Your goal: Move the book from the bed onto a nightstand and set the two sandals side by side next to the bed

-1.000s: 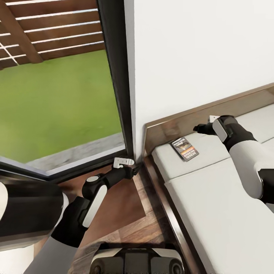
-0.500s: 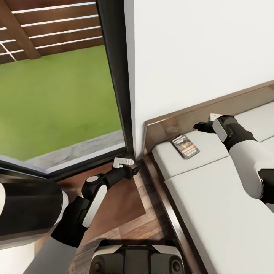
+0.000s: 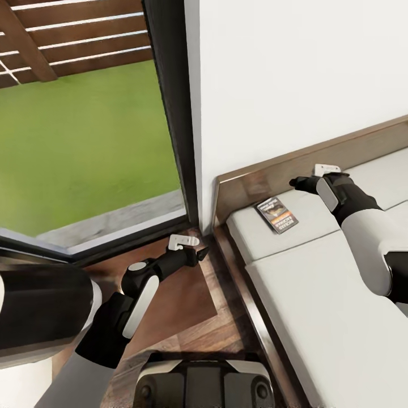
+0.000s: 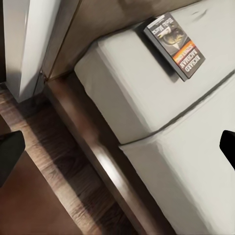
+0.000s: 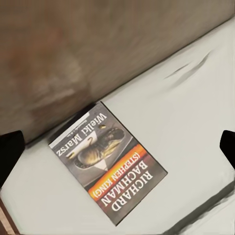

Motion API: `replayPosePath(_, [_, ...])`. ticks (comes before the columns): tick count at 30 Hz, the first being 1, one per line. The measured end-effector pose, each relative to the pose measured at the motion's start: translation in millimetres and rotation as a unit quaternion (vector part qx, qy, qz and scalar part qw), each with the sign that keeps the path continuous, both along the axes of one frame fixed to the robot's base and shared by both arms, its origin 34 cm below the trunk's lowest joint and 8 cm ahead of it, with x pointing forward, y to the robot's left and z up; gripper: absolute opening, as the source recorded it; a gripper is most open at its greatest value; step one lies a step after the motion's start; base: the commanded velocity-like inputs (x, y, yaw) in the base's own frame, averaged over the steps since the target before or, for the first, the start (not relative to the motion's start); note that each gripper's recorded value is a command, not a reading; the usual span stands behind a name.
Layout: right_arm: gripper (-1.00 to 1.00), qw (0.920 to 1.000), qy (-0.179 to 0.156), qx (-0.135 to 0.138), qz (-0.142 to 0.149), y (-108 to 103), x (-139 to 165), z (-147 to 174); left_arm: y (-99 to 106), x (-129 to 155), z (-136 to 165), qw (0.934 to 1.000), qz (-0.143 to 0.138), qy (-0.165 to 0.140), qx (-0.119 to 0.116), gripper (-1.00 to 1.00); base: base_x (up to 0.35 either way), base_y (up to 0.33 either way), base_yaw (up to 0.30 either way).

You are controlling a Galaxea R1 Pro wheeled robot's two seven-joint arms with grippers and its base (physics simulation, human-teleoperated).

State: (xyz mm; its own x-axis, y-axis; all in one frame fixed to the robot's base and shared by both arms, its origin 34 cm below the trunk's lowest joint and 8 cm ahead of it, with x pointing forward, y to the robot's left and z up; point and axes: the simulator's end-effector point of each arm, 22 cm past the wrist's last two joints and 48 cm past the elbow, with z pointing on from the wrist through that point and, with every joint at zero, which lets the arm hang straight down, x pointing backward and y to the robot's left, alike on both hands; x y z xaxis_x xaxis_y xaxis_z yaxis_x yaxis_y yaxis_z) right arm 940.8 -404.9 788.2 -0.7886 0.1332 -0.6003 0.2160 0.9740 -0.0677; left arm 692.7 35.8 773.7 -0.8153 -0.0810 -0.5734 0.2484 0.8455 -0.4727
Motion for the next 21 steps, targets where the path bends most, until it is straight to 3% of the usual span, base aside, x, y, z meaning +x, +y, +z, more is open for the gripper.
replayPosePath(21, [1.00, 0.9986, -0.051, -0.012, -0.001, -5, 12, -12, 1, -7, -18, 0.9999, 0.000, 0.015, 0.001, 1.00, 0.000, 0.000, 0.000])
